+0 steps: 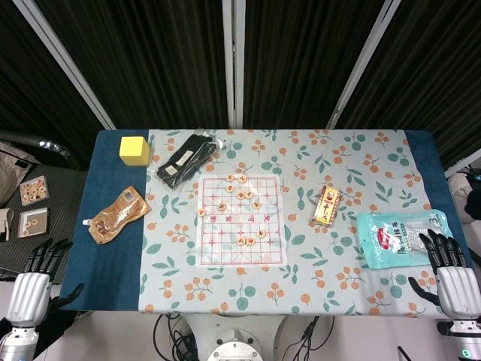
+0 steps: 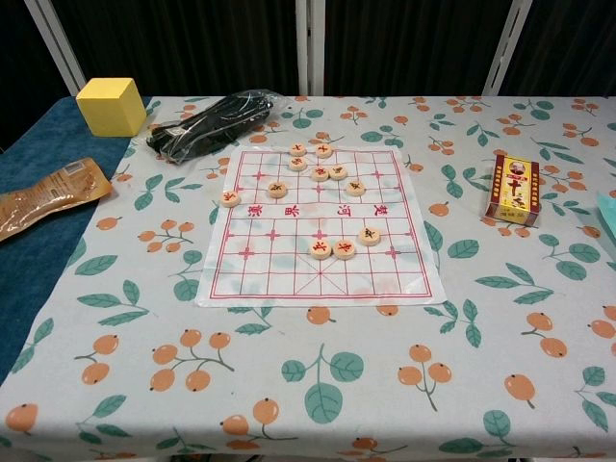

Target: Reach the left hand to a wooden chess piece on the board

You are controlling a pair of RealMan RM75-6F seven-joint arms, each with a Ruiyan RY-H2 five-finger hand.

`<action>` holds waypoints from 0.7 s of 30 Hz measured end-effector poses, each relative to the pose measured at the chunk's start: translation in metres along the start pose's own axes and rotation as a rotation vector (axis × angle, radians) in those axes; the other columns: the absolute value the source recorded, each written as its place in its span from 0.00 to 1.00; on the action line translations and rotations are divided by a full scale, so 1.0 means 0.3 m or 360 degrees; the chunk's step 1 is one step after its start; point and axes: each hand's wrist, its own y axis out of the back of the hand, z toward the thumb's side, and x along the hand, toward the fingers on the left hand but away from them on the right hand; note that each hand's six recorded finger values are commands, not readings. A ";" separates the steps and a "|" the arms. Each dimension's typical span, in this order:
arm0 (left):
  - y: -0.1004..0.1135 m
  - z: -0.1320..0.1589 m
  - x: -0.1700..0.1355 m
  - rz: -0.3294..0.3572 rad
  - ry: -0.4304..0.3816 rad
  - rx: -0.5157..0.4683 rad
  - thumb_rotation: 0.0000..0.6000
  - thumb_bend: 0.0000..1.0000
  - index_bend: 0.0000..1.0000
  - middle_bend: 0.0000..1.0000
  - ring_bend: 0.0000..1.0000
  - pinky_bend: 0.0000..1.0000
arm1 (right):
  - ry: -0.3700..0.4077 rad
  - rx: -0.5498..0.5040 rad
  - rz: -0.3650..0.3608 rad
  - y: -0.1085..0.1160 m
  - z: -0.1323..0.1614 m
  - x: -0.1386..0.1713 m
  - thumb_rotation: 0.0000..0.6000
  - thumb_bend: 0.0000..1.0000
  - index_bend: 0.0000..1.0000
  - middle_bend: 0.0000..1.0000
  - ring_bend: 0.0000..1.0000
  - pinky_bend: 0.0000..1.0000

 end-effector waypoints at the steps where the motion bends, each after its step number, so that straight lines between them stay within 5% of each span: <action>1: 0.000 0.000 0.002 -0.0001 0.0001 0.0000 1.00 0.18 0.13 0.10 0.00 0.09 | 0.0000 -0.0001 0.0001 -0.001 0.001 -0.002 1.00 0.15 0.00 0.00 0.00 0.00; 21: 0.013 0.064 0.080 -0.0036 -0.0119 0.0032 1.00 0.18 0.13 0.10 0.00 0.09 | -0.0002 -0.0031 -0.0033 0.016 -0.018 0.020 1.00 0.15 0.00 0.00 0.00 0.00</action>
